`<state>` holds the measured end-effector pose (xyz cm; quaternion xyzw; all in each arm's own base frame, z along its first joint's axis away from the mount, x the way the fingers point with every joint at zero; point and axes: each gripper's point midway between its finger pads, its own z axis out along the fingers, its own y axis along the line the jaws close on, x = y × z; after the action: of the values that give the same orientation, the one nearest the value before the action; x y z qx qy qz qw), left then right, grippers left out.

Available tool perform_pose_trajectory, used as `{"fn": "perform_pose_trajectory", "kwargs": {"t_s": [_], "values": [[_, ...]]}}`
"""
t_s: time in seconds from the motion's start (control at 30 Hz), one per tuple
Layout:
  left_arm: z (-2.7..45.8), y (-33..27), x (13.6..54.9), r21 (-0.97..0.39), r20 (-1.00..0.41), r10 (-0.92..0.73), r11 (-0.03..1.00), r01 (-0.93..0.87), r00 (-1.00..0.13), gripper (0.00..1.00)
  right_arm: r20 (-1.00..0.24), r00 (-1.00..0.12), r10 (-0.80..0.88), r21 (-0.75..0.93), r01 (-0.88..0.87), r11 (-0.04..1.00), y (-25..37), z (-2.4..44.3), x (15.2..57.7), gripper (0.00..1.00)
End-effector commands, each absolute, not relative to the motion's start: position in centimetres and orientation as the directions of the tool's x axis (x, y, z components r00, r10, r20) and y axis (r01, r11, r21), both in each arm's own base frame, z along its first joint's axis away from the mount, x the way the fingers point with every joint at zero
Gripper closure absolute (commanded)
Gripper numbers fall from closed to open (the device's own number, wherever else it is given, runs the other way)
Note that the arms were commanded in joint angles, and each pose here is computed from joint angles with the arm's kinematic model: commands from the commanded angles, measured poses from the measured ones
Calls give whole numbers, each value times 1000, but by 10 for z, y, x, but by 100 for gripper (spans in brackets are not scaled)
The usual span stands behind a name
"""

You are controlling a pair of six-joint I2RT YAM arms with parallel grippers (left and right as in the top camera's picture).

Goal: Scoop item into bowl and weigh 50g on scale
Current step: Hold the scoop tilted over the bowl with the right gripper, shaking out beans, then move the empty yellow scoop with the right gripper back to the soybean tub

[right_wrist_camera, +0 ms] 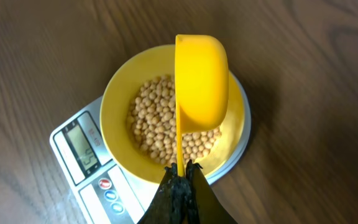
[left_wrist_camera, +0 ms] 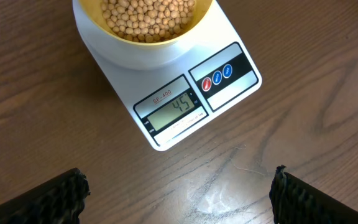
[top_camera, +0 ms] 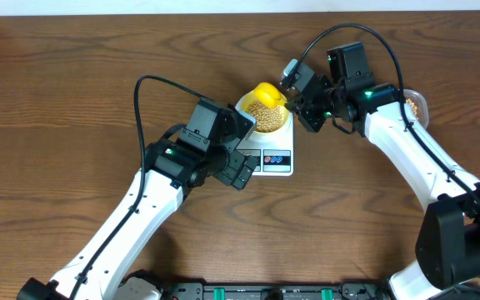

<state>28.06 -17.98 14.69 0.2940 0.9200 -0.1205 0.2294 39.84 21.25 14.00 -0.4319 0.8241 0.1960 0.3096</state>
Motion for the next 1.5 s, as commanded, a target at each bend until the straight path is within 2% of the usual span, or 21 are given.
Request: {"fn": "perform_pose_trajectory", "kwargs": {"t_s": [0.0, 0.53, 0.93, 1.13, 1.3, 1.47], "values": [[141, -177, 279, -83, -479, 485, 805, 588, -732, 4, -687, -426, -588, 56, -838, 542, 216, 150, 392, 99], [141, -177, 279, -83, -479, 485, 805, 588, -732, 4, -695, -418, -585, 48, -839, 542, 216, 152, 394, 99], [141, -177, 279, -83, -479, 485, 805, 588, -732, 4, -767, -456, -451, 83, -768, 634, 215, 181, 414, 99], [141, -177, 279, -83, -479, 485, 805, 588, -732, 4, -798, -459, -391, 64, -709, 702, 177, 212, 422, 99], [141, -177, 279, -83, -479, 485, 805, 588, -732, 4, -797, -539, -273, 111, -574, 811, 117, 228, 428, 99], [141, -177, 279, -83, -479, 485, 805, 588, -732, 4, -742, -651, -161, 182, -427, 886, 62, 218, 424, 99]]}}
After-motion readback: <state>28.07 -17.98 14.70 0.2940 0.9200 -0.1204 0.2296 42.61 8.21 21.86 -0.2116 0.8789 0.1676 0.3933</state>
